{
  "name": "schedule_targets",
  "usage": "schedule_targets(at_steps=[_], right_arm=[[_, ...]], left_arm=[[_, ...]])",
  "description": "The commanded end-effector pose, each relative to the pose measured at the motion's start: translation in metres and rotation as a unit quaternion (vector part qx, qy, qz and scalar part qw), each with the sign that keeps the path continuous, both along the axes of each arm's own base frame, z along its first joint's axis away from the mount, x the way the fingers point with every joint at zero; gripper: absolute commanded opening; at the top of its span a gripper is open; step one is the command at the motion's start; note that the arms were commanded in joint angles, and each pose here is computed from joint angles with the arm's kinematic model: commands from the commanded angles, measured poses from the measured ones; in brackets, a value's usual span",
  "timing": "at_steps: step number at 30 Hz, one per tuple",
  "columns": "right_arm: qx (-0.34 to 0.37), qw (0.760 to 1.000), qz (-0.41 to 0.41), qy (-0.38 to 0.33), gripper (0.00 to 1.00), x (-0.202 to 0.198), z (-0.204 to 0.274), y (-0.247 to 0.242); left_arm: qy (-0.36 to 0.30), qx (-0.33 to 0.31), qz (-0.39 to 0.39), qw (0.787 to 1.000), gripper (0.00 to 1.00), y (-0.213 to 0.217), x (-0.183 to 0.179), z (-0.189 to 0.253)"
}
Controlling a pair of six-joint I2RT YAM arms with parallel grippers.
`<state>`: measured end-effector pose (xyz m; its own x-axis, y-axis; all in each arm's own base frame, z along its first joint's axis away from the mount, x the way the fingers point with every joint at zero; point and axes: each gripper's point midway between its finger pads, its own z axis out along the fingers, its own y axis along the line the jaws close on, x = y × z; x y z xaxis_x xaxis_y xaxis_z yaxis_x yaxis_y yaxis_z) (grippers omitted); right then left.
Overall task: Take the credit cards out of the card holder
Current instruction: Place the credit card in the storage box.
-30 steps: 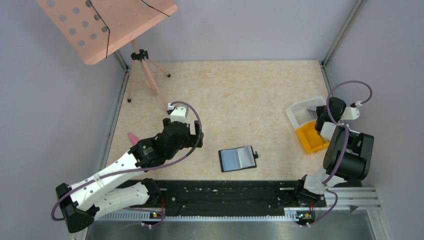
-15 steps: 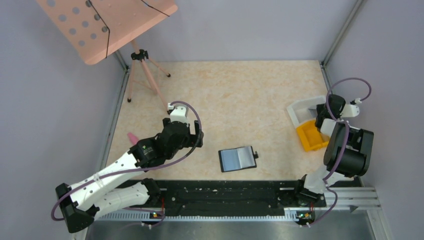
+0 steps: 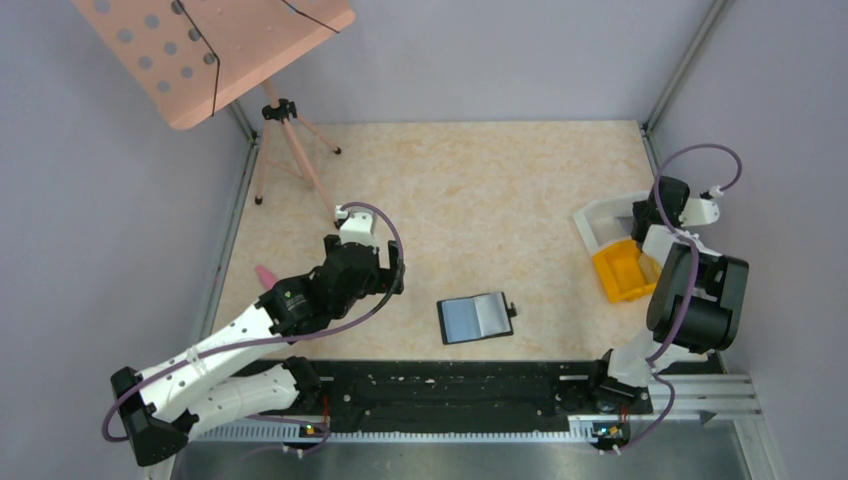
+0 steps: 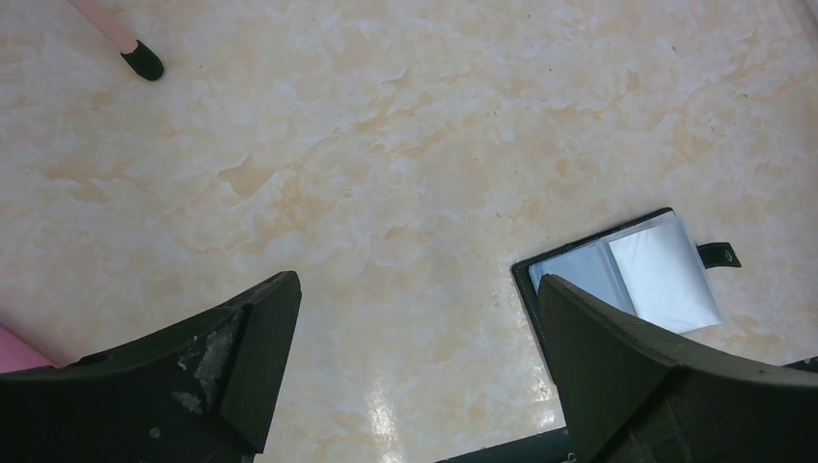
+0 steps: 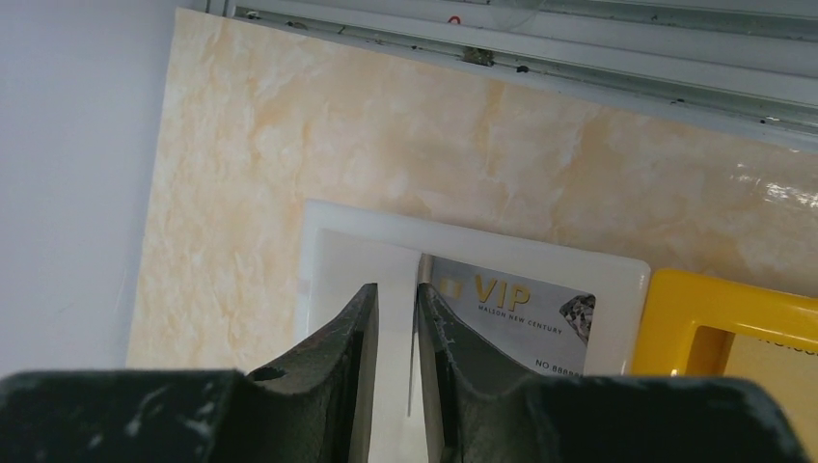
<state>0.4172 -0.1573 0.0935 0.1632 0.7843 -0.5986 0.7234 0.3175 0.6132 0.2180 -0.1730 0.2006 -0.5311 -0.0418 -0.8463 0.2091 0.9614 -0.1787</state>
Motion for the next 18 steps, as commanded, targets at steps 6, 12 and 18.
schedule_targets(at_steps=[6, 12, 18], right_arm=[[-0.018, 0.999, -0.026, 0.025, 0.23, -0.002, 0.02, -0.009], [-0.025, 0.998, -0.034, 0.043, 0.23, -0.009, 0.032, -0.013], [-0.035, 0.997, -0.05, 0.052, 0.26, -0.019, 0.053, -0.018]], left_arm=[[-0.03, -0.024, 0.007, 0.999, 0.99, -0.002, 0.007, 0.024], [-0.028, -0.024, 0.006, 0.999, 0.99, -0.001, 0.005, 0.024], [-0.025, -0.034, 0.004, 0.999, 0.99, -0.001, 0.002, 0.026]])
